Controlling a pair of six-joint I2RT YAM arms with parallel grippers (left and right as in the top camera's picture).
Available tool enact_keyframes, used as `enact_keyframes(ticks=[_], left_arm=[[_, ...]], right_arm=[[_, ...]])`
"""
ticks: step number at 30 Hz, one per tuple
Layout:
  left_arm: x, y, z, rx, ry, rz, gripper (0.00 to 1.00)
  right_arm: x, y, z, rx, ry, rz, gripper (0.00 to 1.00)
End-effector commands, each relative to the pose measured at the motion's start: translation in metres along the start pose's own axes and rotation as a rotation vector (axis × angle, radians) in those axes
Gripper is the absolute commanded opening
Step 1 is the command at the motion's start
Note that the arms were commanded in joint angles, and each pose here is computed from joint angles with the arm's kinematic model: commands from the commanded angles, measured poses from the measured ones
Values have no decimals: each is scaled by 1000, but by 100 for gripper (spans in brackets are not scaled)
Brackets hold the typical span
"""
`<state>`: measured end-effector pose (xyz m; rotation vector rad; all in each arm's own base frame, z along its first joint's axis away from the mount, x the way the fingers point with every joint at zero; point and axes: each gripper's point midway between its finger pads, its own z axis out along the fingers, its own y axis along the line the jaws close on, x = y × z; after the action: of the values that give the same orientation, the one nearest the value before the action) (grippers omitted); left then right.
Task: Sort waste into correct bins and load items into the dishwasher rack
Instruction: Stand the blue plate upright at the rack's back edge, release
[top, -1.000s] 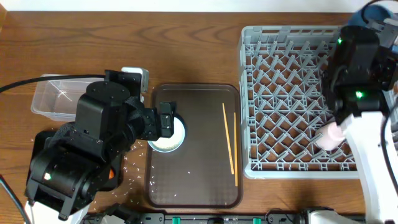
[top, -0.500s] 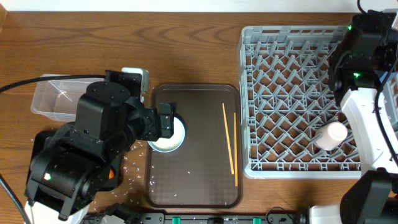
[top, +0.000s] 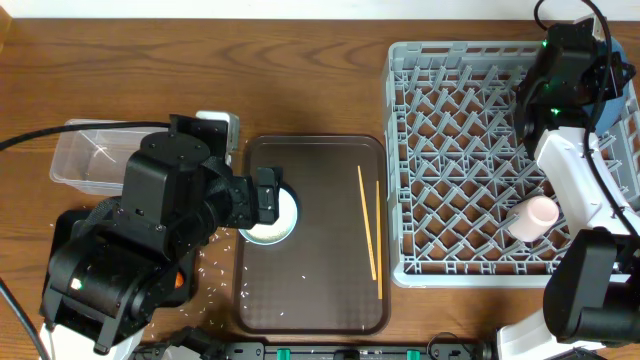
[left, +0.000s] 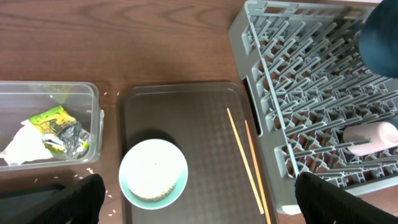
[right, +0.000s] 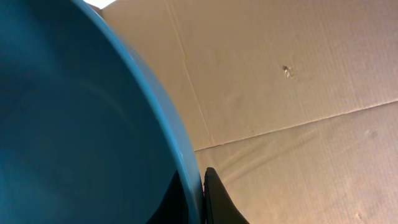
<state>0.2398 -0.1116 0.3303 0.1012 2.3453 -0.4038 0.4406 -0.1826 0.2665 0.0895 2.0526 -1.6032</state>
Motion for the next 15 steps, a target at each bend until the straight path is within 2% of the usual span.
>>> enact_keyframes(ticks=[1,8,15], left_arm=[[-3,1,-5,-8,-14,16,98],[-4,1,-4,-9,-13,50,98],[-3,2,-4,-9,-12,50,98]], right_arm=[[4,-1,7,24,30,-19,1],[-7,-36,4,145,29,5,1],[-3,-24,5,116,27,-37,1]])
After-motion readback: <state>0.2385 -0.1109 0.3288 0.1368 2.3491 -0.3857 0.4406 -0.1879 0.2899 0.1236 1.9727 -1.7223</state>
